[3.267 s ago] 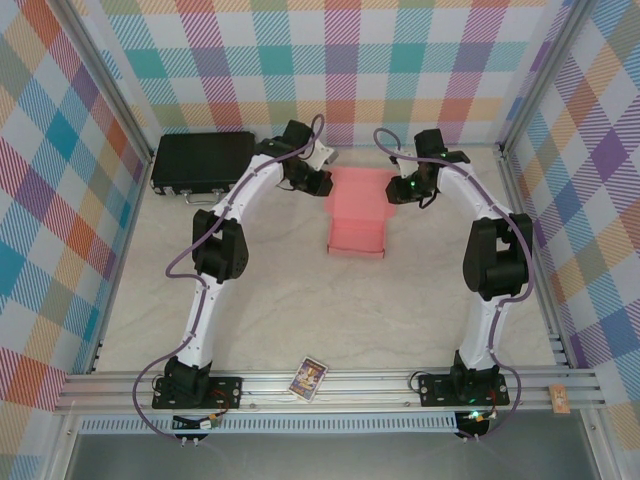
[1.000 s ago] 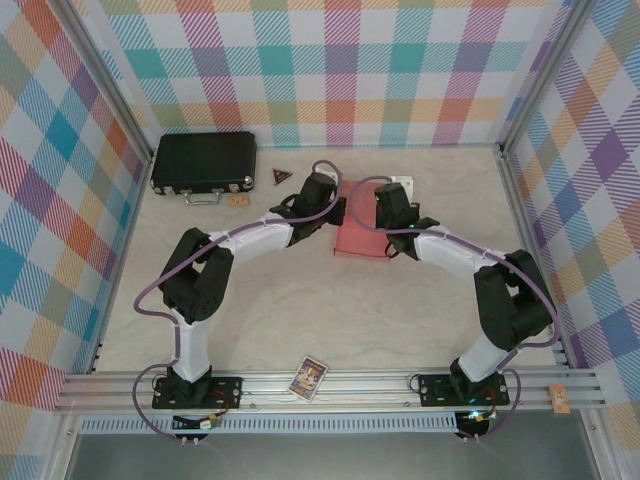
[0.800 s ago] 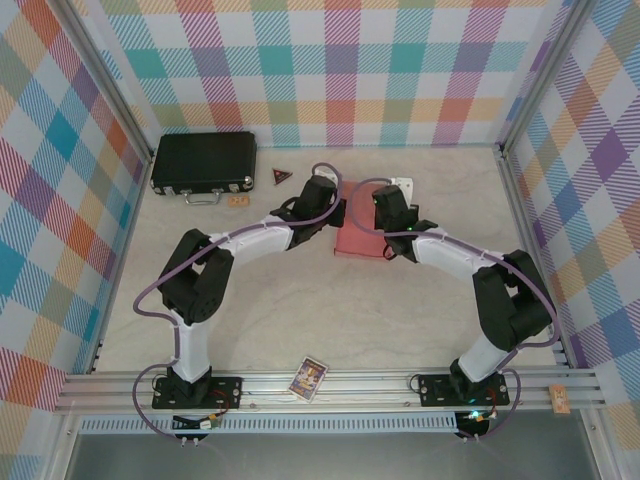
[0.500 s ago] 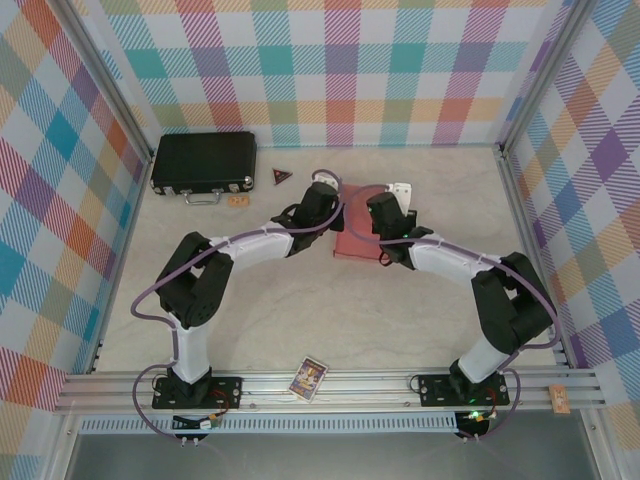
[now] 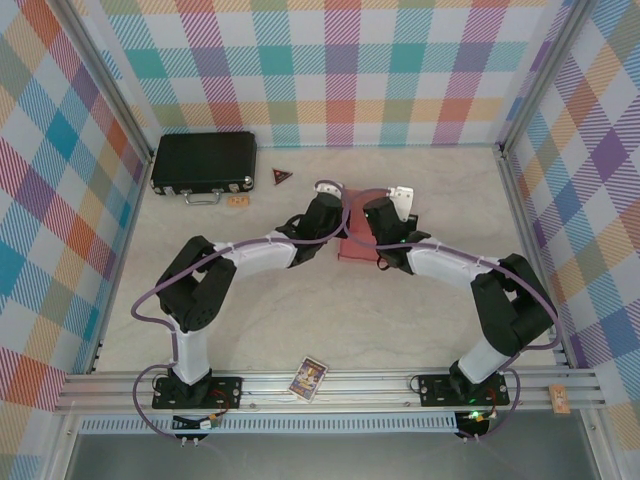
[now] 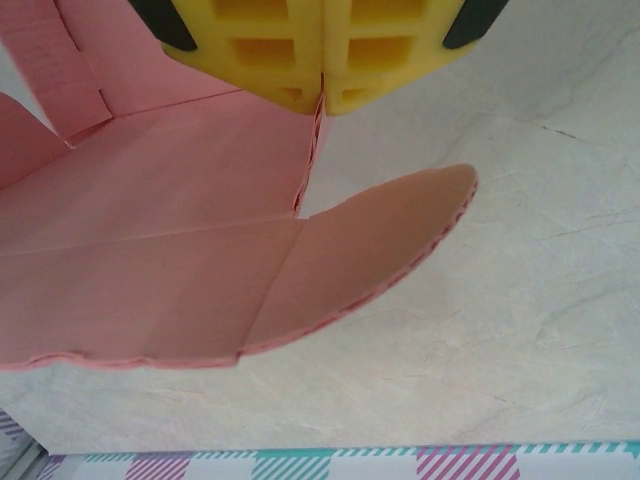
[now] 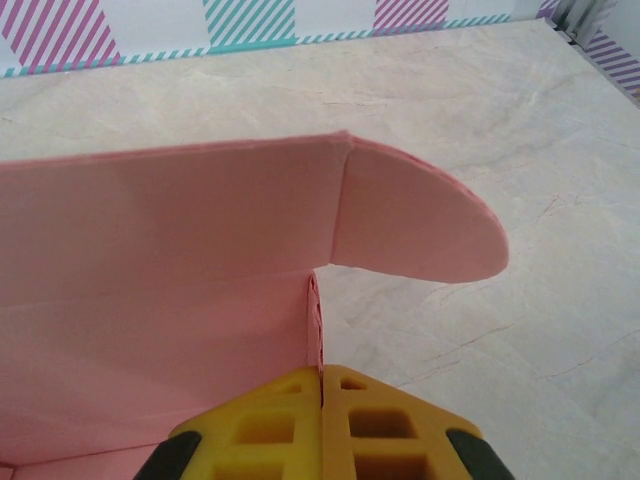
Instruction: Fold the paper box
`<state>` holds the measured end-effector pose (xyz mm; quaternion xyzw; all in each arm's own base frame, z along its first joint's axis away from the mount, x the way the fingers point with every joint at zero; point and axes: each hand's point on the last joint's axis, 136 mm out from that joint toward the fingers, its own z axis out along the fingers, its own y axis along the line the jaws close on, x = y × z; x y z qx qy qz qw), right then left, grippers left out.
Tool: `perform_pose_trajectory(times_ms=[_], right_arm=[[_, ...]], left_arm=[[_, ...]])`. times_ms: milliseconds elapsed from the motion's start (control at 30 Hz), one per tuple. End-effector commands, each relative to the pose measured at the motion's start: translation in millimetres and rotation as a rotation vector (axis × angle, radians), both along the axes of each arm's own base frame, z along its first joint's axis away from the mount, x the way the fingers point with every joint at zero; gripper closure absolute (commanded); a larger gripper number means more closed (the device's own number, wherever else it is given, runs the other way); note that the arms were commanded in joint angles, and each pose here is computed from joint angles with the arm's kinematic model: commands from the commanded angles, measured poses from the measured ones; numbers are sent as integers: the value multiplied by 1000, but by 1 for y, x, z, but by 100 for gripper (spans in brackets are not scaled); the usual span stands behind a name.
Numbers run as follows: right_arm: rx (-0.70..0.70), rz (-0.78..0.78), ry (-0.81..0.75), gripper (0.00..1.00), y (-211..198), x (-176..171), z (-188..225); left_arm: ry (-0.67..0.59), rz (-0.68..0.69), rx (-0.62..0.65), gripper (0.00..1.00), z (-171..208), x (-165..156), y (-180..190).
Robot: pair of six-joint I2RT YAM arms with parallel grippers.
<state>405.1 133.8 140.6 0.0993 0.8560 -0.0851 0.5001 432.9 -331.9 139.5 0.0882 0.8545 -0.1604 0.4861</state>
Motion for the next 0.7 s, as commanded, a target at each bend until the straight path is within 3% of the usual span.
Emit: perform_pose_trajectory(times_ms=[0, 667], right_arm=[[0, -62, -43, 100, -9, -7, 2], [62, -145, -143, 100, -18, -29, -6]], left_arm=[[-60, 55, -38, 97, 23, -2, 8], [-184, 119, -79, 100, 22, -19, 14]])
